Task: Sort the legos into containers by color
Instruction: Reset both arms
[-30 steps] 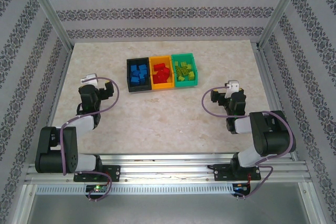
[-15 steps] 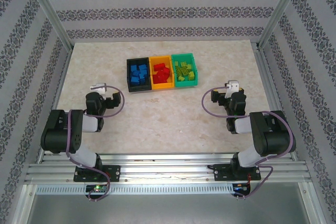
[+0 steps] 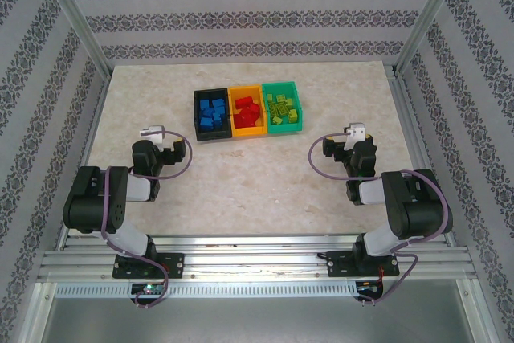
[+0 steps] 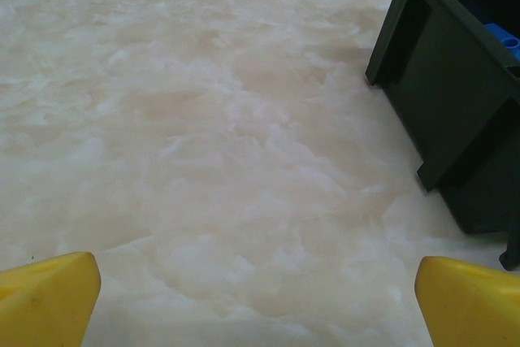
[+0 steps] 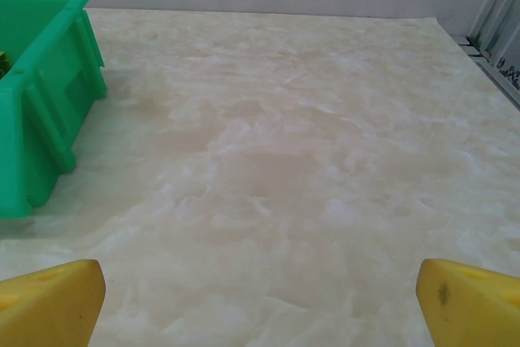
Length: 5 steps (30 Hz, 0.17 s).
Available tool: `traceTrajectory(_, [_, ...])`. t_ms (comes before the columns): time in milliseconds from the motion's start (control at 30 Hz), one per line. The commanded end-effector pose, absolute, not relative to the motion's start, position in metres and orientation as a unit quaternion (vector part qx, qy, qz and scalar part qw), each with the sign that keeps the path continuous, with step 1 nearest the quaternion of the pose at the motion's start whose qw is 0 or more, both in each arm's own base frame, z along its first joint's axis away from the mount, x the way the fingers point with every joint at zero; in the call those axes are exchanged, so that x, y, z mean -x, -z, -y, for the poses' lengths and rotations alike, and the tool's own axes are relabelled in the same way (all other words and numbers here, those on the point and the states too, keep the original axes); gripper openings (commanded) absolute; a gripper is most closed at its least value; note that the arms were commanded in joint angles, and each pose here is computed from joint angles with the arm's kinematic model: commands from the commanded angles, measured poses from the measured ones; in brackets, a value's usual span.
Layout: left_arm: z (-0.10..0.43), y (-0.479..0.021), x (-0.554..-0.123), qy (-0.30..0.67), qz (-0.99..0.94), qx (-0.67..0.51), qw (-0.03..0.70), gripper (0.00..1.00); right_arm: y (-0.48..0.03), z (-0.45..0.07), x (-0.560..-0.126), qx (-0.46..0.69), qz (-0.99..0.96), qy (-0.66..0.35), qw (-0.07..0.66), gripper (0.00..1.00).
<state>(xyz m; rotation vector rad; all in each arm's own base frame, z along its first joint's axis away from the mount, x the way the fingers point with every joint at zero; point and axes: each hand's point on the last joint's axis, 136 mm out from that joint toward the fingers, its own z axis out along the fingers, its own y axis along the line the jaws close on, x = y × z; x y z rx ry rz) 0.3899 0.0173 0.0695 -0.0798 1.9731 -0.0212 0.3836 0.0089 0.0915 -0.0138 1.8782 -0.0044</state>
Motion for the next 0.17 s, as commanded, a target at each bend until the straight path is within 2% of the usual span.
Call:
traceTrajectory(0, [-0.0144,-0.088,-0.3989,0.005,-0.814,0.022,0.58,0.99,-0.1053,-0.0153,-0.3913,0.018,-0.793,-0.006,0.608,0.98])
traceTrajectory(133, [-0.0144,-0.088,-0.3991,0.005,-0.815,0.022,0.58,0.99,-0.1058,-0.015,-0.3913,0.017,-0.793,-0.006,0.609,0.98])
